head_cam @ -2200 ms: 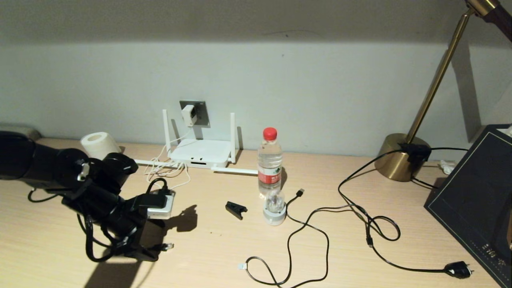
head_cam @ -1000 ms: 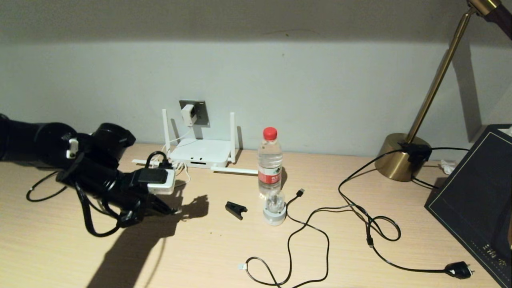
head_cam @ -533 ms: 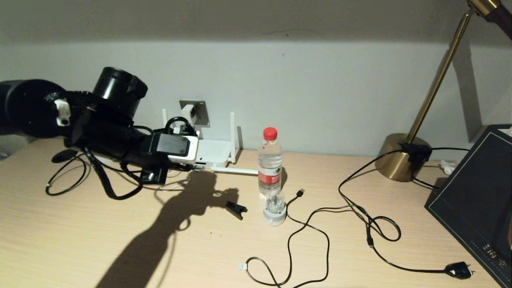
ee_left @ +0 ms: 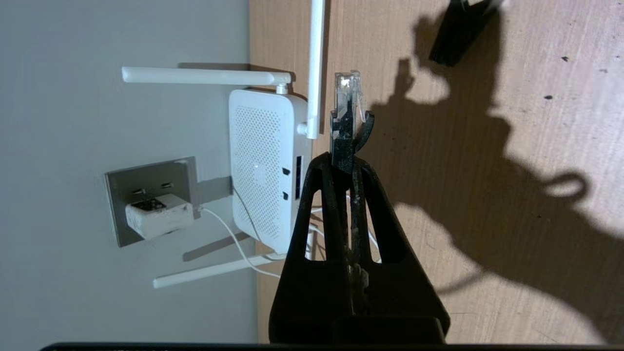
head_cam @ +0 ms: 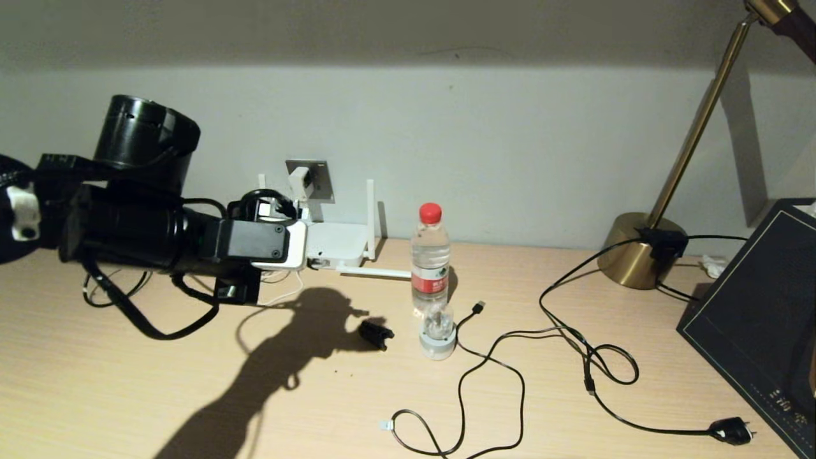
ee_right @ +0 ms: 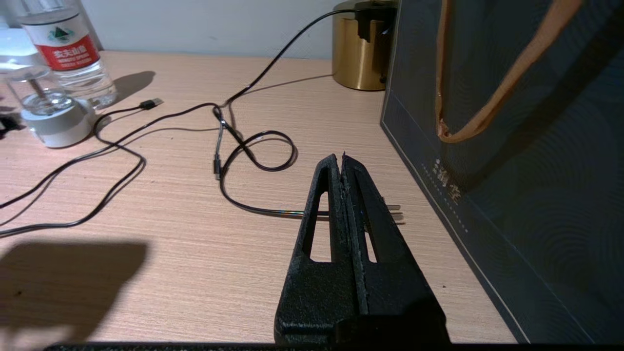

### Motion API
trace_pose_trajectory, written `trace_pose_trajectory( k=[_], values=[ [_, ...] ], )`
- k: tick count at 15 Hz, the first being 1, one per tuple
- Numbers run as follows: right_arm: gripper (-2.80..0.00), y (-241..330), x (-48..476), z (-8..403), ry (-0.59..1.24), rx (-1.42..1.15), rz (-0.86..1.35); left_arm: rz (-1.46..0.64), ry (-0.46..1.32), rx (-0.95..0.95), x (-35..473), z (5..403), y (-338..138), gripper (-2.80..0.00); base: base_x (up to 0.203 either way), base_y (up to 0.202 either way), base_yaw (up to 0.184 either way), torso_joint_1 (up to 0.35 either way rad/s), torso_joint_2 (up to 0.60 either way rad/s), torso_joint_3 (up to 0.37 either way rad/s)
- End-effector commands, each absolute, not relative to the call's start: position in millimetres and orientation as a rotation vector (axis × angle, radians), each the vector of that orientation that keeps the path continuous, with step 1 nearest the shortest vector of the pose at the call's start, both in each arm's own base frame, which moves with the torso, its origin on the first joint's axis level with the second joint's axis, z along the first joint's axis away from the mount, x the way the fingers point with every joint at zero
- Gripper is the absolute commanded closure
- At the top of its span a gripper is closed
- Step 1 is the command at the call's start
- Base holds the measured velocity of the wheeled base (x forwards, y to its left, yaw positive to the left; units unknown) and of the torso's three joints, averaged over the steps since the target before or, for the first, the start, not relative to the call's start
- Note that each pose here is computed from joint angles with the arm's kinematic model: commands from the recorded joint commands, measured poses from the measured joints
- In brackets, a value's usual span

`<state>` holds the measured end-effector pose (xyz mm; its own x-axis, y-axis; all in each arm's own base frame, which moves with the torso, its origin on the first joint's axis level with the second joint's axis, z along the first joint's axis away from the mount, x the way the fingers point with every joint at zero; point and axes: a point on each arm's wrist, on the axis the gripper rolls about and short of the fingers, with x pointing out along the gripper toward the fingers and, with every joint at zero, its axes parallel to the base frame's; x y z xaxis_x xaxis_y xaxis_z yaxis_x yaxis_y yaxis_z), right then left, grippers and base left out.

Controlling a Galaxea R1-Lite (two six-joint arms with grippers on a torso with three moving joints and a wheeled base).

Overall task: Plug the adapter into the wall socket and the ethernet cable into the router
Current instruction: Pick up cable, then hand it to the other hand

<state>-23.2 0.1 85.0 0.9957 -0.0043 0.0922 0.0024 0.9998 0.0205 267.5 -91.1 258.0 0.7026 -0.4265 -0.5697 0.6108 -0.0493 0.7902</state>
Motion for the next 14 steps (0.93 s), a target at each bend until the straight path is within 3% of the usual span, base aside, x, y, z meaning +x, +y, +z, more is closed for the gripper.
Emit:
trace_pose_trajectory(
  k=[1,4,7,11,14],
  values=[
    [0.00,0.1,-20.6,76.1,-0.061,0.007,-0.003,-0.847,0.157,1.390,246.2,257.9,-84.7,0.00,0.000,0.000,0.000,0.000,0.00,0.000],
    [0.00,0.9,-30.5,130.5,-0.154,0.214,0.050,-0.848,0.174,1.314,230.7,240.2,-84.5,0.00,0.000,0.000,0.000,0.000,0.00,0.000],
    [0.00,4.2,0.5,172.0,0.039,0.327,0.185,-0.875,0.080,1.269,225.5,243.3,-103.3,0.00,0.000,0.000,0.000,0.000,0.00,0.000],
    [0.00,12.3,52.7,214.5,0.192,0.393,0.550,-0.919,-0.049,1.271,220.2,265.7,-128.1,0.00,0.000,0.000,0.000,0.000,0.00,0.000],
    [0.00,15.3,92.4,221.2,0.277,0.377,0.666,-0.965,-0.117,1.272,225.5,273.8,-153.4,0.00,0.000,0.000,0.000,0.000,0.00,0.000]
  ],
)
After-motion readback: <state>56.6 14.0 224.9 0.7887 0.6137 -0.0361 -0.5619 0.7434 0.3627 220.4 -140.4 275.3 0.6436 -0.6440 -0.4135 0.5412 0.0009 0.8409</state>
